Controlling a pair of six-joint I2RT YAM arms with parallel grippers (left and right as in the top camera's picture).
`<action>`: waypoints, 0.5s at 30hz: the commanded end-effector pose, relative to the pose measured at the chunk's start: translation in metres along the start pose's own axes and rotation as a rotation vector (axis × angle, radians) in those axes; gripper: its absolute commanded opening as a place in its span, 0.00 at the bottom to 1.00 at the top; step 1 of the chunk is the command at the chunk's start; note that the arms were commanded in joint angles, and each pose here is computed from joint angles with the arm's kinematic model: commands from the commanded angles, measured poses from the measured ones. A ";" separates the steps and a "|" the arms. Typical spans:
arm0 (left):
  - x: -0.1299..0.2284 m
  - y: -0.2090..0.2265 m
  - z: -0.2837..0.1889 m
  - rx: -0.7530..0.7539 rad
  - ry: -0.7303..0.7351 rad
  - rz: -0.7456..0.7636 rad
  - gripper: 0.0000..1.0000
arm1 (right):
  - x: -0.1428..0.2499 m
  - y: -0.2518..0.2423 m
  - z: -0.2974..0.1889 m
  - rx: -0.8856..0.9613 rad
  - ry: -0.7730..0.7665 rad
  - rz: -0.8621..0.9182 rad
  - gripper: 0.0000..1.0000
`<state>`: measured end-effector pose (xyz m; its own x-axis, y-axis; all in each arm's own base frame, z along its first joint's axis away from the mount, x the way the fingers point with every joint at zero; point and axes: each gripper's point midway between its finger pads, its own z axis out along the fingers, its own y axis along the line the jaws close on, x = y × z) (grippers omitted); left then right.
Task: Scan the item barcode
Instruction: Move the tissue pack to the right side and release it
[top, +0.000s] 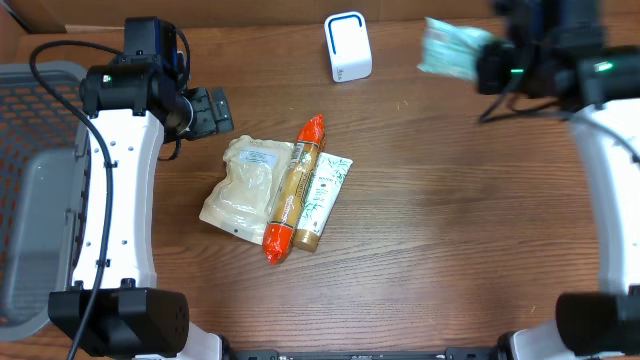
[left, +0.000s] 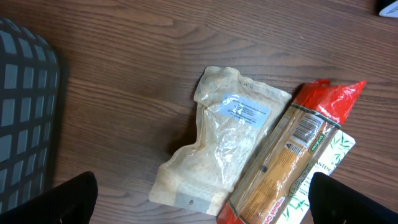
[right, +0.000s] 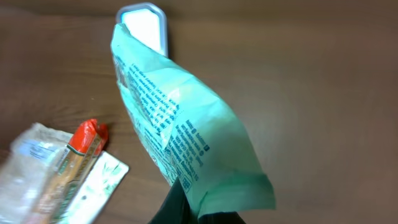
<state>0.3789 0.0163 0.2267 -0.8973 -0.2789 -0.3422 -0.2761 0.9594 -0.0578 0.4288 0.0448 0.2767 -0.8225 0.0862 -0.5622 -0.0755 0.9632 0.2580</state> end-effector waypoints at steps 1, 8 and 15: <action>0.001 -0.002 0.004 0.006 0.012 -0.011 1.00 | 0.018 -0.030 0.013 -0.115 0.096 0.316 0.04; 0.001 -0.002 0.004 0.006 0.012 -0.011 1.00 | 0.075 -0.134 0.059 -0.023 0.179 0.567 0.04; 0.001 -0.002 0.004 0.006 0.012 -0.011 1.00 | 0.110 -0.199 0.073 0.054 0.115 0.770 0.04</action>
<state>0.3790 0.0163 0.2268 -0.8972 -0.2789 -0.3425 -0.2761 0.9594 -0.0579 0.4024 -0.1034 0.1138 -0.7468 0.6391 -0.1837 0.4993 0.7213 0.4800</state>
